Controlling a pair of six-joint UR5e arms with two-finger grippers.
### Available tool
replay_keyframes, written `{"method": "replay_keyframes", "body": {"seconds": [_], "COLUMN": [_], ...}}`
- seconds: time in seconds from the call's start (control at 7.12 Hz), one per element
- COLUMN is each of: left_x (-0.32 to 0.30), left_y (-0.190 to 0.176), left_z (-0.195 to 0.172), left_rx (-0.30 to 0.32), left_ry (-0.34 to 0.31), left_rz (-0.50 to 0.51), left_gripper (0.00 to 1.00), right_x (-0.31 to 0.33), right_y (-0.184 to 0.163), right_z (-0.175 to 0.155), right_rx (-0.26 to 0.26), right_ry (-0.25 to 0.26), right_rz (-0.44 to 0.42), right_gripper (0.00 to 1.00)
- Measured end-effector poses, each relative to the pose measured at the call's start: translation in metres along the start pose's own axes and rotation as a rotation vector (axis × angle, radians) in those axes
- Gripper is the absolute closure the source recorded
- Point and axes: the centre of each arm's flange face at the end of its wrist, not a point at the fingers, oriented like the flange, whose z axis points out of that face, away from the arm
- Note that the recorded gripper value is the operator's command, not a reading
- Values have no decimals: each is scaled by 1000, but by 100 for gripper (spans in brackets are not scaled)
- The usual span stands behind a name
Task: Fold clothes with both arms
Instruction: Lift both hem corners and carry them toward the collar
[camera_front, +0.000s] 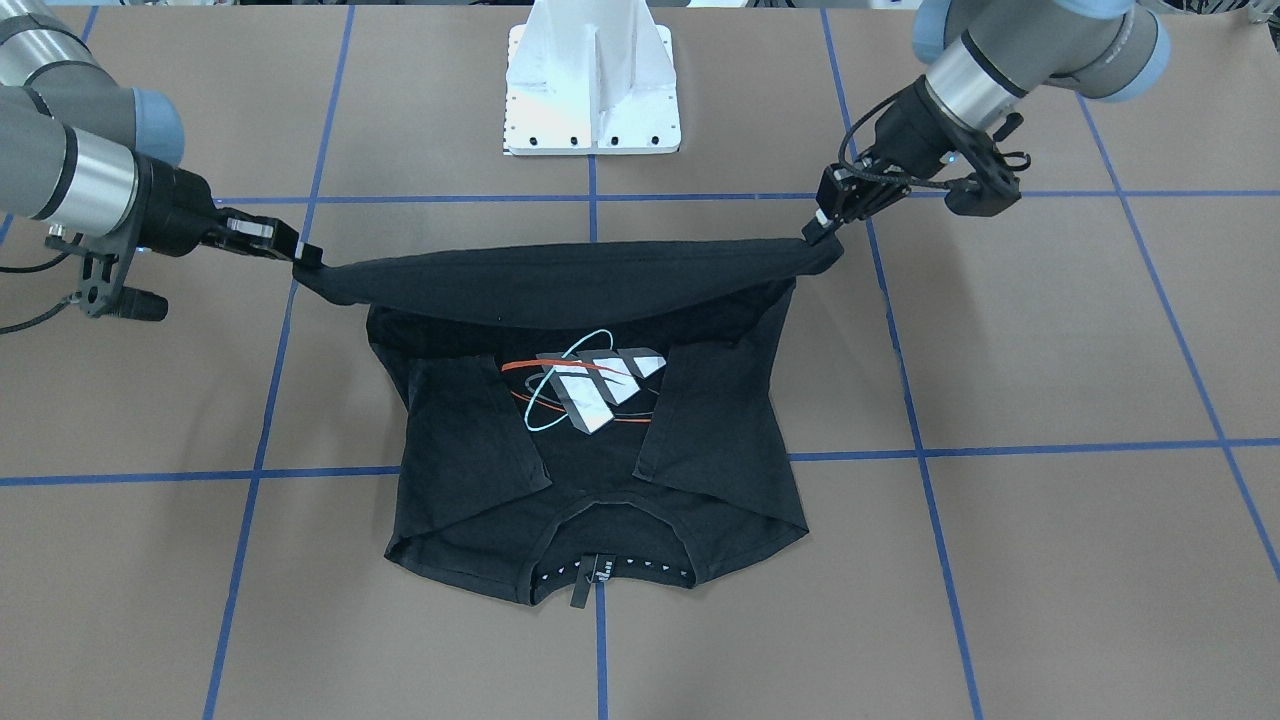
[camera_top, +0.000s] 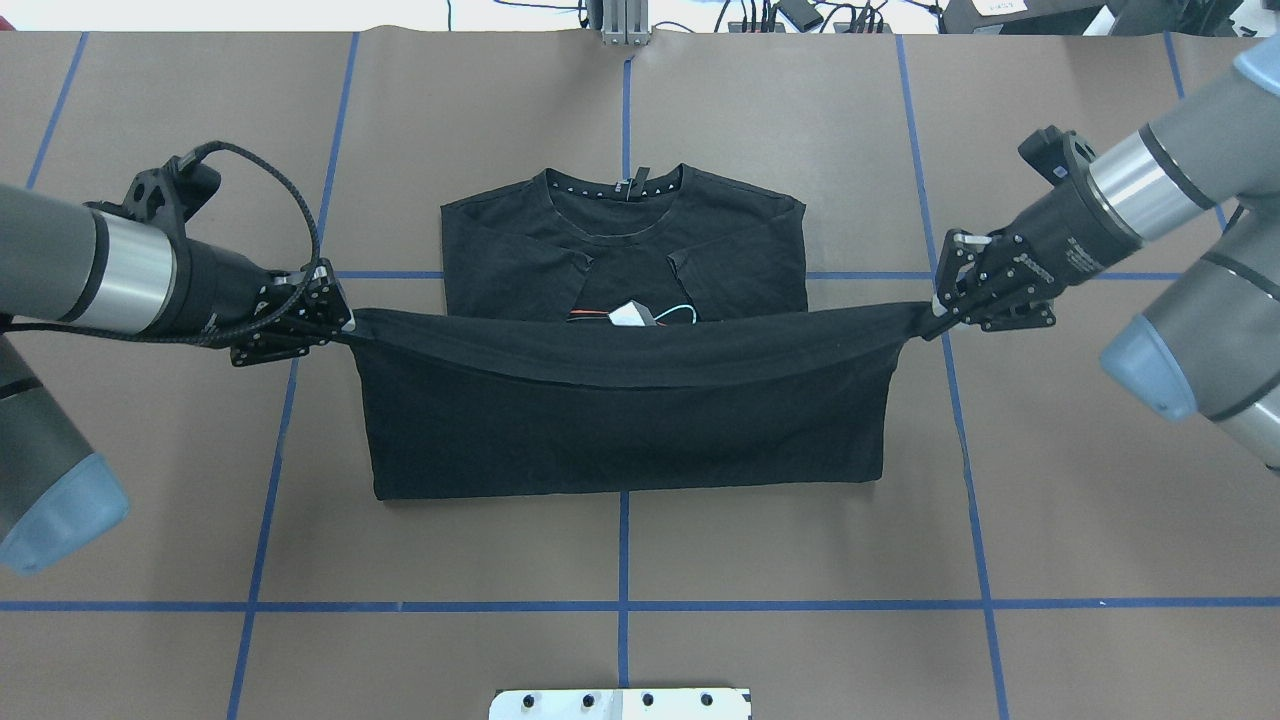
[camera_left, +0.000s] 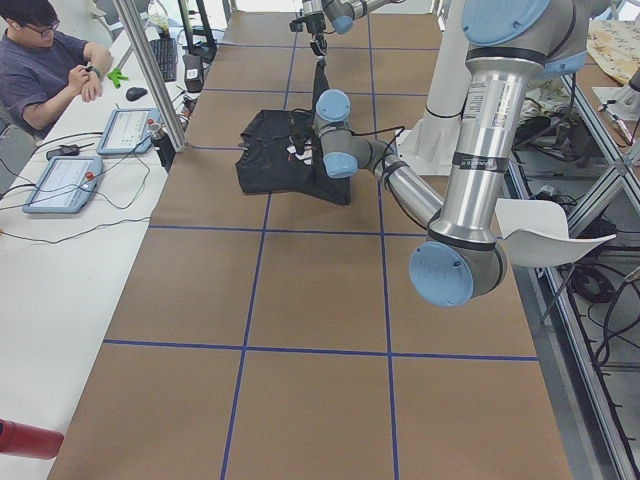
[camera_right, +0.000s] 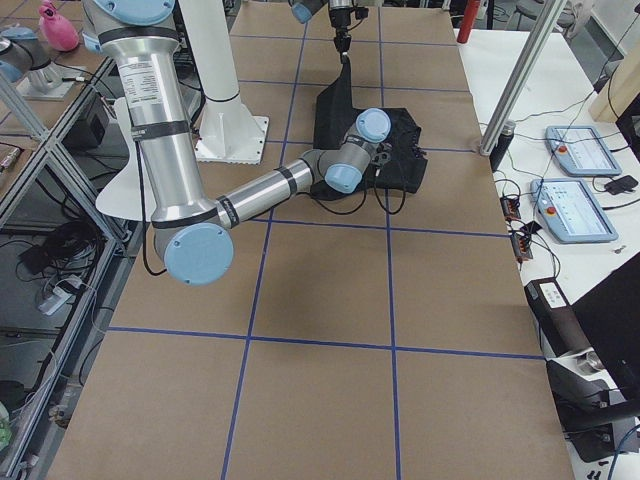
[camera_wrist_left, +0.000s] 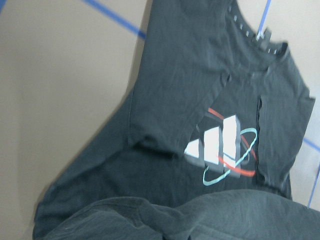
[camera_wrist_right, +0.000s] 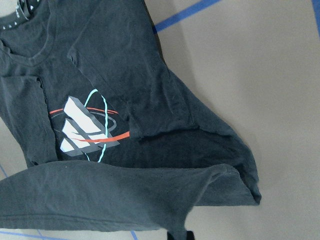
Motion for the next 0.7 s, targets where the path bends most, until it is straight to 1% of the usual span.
{"method": "replay_keyframes", "body": {"seconds": [0.42,0.7], "left_x": [8,11], "left_y": [-51,-78], "left_z": [38,55], "left_rx": [47,68], "left_ry": [-35,-57], "left_rz": [15,14], "left_gripper": [100,100], "right_x": [-32,-43], "right_y": [-66,-99], "right_z": [1,6], "right_rx": [43,73], "right_ry": [2,17], "right_rz": [22,33], "right_gripper": [100,100]}}
